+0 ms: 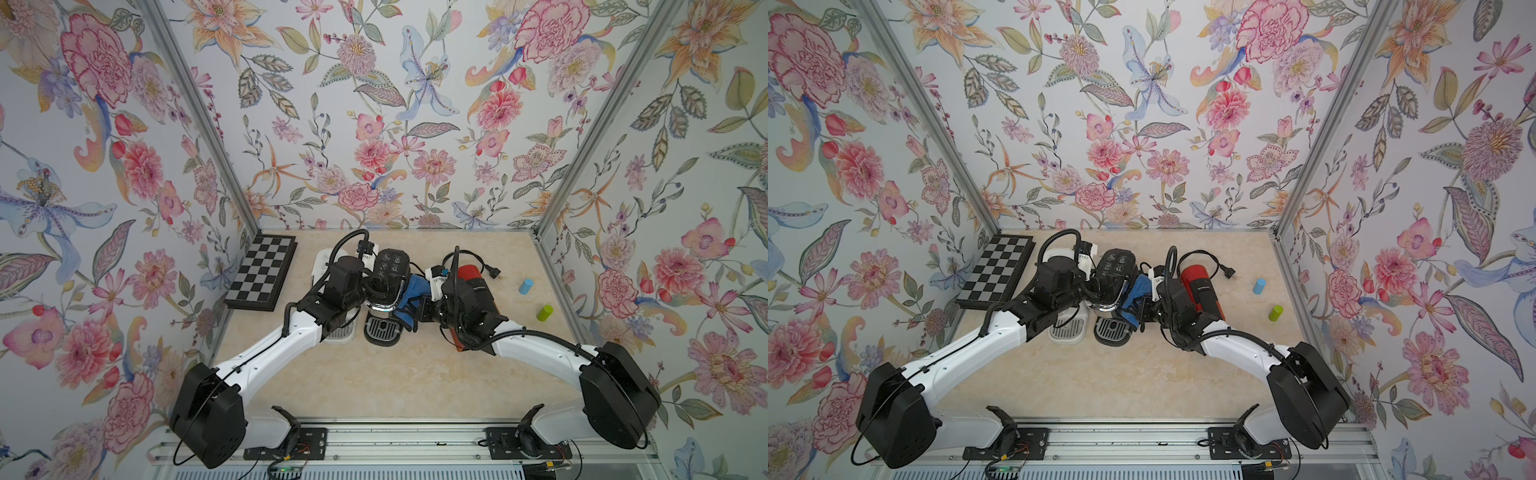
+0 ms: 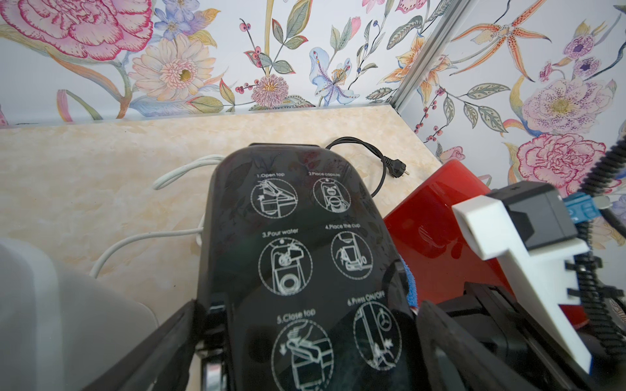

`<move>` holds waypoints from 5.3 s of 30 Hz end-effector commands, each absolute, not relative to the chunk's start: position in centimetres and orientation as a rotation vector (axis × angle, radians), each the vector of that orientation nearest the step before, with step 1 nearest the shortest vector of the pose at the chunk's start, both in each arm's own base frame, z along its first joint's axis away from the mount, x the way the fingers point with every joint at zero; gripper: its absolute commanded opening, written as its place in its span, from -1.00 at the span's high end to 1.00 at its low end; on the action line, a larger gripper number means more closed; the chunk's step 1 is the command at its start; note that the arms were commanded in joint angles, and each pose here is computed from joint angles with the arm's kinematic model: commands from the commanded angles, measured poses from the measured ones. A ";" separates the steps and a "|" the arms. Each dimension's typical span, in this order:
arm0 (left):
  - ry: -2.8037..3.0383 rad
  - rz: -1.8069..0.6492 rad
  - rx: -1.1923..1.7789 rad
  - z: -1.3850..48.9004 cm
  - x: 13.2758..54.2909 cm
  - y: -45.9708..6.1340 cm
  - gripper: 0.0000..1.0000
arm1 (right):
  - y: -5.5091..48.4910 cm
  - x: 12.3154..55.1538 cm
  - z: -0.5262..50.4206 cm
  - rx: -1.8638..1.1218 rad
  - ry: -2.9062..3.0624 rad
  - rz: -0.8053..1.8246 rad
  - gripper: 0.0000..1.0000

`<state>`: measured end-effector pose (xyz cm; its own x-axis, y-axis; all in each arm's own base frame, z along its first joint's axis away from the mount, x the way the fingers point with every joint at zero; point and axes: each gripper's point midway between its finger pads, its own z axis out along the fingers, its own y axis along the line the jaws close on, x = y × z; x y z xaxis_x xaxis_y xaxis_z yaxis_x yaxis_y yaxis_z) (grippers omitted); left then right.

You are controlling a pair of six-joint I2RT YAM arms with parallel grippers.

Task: Wipe the surface of a coffee machine
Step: Wipe the dirt from the surface of the coffee machine, then adjust the coffee machine at the center of the board, then adjust the cleaning item.

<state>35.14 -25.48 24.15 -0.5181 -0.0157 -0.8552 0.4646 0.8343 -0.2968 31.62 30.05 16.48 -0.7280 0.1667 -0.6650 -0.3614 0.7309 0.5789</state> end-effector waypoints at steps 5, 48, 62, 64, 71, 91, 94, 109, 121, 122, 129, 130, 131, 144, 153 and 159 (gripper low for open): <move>2.190 -0.542 0.394 20.1 32.5 -24.6 -0.98 | 29.3 32.3 12.7 -0.088 2.265 0.875 1.00; 2.396 -0.223 0.458 18.3 33.1 -22.0 -0.98 | 27.3 34.6 21.1 -0.222 2.176 0.684 1.00; 2.429 -0.326 0.419 15.8 31.0 -21.9 -0.98 | 24.2 34.0 25.5 -0.217 2.106 0.552 1.00; 2.429 -0.413 0.425 15.6 30.3 -22.7 -0.98 | 24.8 34.1 24.9 -0.222 2.123 0.574 1.00; 2.398 -0.688 0.433 16.7 28.7 -25.5 -0.98 | 28.0 34.4 24.5 -0.235 2.116 0.648 1.00; 2.367 -1.024 0.380 16.3 26.5 -28.5 -0.98 | 33.2 36.8 29.2 -0.323 2.034 0.769 1.00; 2.340 -1.069 0.380 17.1 26.2 -29.7 -0.98 | 33.4 37.1 28.9 -0.324 2.044 0.780 1.00; 2.294 -1.164 0.304 17.6 25.0 -31.4 -0.98 | 33.3 37.1 27.7 -0.327 2.092 0.800 1.00; 2.147 -0.742 0.356 26.6 27.1 -26.3 -0.98 | 31.8 35.1 32.1 -0.350 1.998 0.847 1.00; 2.106 -0.708 0.366 28.3 27.3 -25.7 -0.98 | 31.5 34.6 32.7 -0.361 1.985 0.864 1.00; 1.826 -0.769 0.392 36.9 28.5 -23.7 -0.98 | 28.4 32.2 33.6 -0.398 1.914 1.054 1.00; 1.790 -0.806 0.398 37.7 28.8 -23.7 -0.98 | 27.9 31.9 33.7 -0.388 1.901 1.110 1.00; 1.753 -0.858 0.409 38.4 29.0 -23.9 -0.98 | 27.5 31.6 34.1 -0.382 1.875 1.173 1.00; 1.713 -1.195 0.463 37.6 32.5 -28.6 -0.98 | 28.4 29.4 35.5 -0.444 1.758 1.356 1.00; 1.725 -1.296 0.508 36.9 33.0 -30.5 -0.98 | 30.2 28.5 35.1 -0.525 1.767 1.335 1.00; 1.732 -1.380 0.540 35.9 32.3 -31.7 -0.98 | 30.6 28.2 35.2 -0.545 1.767 1.304 1.00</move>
<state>33.06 -30.83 35.44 -0.5507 -0.1698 -0.8172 0.7344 0.3667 -0.5711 28.02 30.44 33.28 -0.5991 0.1260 -0.7907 -0.7151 0.3601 0.5991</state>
